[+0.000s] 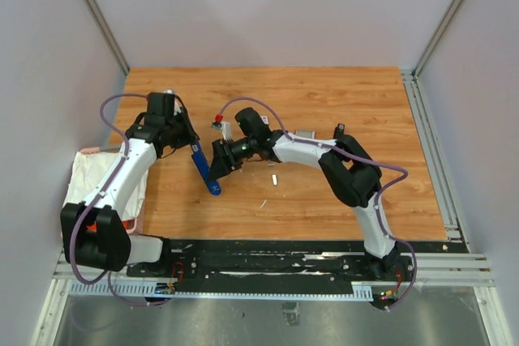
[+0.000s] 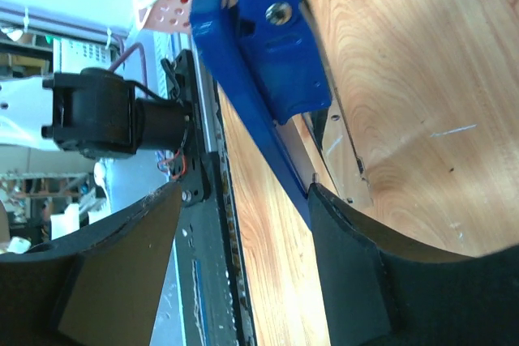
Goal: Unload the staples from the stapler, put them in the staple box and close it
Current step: Unload the staple at the center of the board.
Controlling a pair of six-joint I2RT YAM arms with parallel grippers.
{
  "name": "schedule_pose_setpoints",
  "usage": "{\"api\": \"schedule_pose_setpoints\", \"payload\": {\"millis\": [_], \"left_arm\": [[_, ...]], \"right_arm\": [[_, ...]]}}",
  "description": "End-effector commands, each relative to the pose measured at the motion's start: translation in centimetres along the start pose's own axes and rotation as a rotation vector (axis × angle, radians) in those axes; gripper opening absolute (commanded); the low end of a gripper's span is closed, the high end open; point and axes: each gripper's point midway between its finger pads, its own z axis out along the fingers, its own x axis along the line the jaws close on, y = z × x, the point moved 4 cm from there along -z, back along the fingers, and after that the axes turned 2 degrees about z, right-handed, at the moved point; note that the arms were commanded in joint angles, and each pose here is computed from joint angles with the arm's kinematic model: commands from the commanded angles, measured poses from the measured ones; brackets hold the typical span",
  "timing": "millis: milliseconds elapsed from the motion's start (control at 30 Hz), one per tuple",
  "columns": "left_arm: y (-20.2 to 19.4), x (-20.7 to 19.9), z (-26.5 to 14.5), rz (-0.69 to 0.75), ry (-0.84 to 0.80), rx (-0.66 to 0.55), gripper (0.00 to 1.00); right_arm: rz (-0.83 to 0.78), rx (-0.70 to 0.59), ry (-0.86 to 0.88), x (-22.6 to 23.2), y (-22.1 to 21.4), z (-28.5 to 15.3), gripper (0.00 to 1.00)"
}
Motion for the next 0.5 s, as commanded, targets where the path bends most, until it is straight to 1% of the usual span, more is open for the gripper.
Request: {"api": "schedule_pose_setpoints", "payload": {"millis": [0,133,233,300,400,467], "left_arm": [[1.7,-0.1,0.1,0.014,0.023,-0.062,0.0],[1.6,-0.7,0.4,0.006,-0.013,-0.042,0.0],[2.0,-1.3,0.0,0.014,-0.04,-0.042,0.0],[2.3,-1.5,-0.4,0.023,-0.048,-0.042,0.0],[2.5,-1.9,-0.8,0.038,-0.061,-0.047,0.0],[2.4,-2.0,-0.7,0.049,-0.057,-0.047,0.0]], "right_arm": [[0.093,0.002,0.064,-0.3,1.0,0.8,0.66],[0.119,0.015,0.064,-1.2,0.9,1.2,0.66],[0.101,0.003,0.063,-1.6,1.3,0.2,0.66],[0.032,-0.017,0.03,-1.9,1.9,-1.2,0.66],[-0.118,-0.076,-0.109,-3.3,3.5,-3.7,0.67],[-0.191,-0.102,-0.155,-3.9,4.5,-4.7,0.68]]}}
